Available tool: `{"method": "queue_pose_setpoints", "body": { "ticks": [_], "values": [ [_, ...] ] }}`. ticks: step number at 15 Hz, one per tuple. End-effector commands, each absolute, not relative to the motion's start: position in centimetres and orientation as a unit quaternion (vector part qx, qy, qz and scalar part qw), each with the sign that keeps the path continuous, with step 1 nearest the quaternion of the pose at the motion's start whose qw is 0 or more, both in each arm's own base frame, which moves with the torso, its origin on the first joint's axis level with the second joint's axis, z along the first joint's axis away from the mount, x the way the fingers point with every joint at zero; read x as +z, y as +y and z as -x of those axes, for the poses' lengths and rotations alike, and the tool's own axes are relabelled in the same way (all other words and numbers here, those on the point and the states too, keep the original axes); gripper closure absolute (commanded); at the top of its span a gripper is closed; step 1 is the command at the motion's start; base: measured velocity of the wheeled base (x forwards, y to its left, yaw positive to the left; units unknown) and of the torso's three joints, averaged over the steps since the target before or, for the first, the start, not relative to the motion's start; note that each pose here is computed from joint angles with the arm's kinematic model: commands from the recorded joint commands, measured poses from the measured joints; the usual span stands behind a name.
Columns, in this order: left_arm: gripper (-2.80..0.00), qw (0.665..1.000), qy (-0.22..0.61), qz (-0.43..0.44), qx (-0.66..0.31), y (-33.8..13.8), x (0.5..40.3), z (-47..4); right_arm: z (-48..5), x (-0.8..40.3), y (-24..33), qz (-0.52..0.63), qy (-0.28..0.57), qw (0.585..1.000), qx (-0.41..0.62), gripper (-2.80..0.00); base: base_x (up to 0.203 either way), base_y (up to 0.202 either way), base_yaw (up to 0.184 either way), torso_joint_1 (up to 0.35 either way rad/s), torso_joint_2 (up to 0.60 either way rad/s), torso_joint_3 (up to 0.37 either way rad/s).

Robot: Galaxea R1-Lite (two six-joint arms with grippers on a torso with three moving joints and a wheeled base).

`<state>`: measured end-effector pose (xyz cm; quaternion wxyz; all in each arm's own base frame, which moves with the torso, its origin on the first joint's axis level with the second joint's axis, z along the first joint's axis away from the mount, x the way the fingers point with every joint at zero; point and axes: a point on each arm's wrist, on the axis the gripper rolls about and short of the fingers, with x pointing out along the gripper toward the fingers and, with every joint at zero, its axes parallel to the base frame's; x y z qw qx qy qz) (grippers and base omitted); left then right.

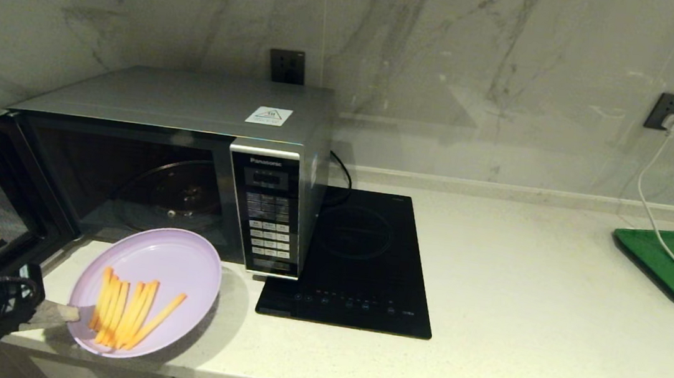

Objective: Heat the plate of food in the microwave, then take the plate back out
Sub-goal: Put the plate in the microwave oven

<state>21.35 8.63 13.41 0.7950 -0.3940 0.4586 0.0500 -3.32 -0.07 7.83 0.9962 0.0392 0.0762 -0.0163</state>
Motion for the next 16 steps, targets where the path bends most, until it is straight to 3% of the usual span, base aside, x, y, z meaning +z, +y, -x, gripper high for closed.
{"method": "queue_pose_setpoints", "body": {
  "ticks": [1, 8, 13, 16],
  "values": [
    [0.0, 0.787, 0.446, 0.419, 0.079, 11.2, 13.1, -22.6, 3.3, 7.8, -0.1, -0.039, 0.077, 0.996, -0.016, 0.0, 0.0, 0.0, 0.0, 0.0, 0.0, 0.0],
    [0.0, 0.753, 0.399, 0.51, 0.12, 12.7, 15.0, -25.8, 3.3, 7.8, -0.1, -0.039, 0.077, 0.996, -0.016, 0.0, 0.0, 0.0, 0.0, 0.0, 0.0, 0.0],
    [0.0, 0.711, 0.403, 0.561, 0.13, 10.7, 15.2, -26.9, 3.3, 7.8, -0.1, -0.039, 0.077, 0.996, -0.016, 0.0, 0.0, 0.0, 0.0, 0.0, 0.0, 0.0],
    [0.0, 0.703, 0.382, 0.572, 0.182, 9.2, 15.3, -27.9, 3.3, 7.8, -0.1, -0.039, 0.077, 0.996, -0.016, 0.0, 0.0, 0.0, 0.0, 0.0, 0.0, 0.0]
  ]
}}
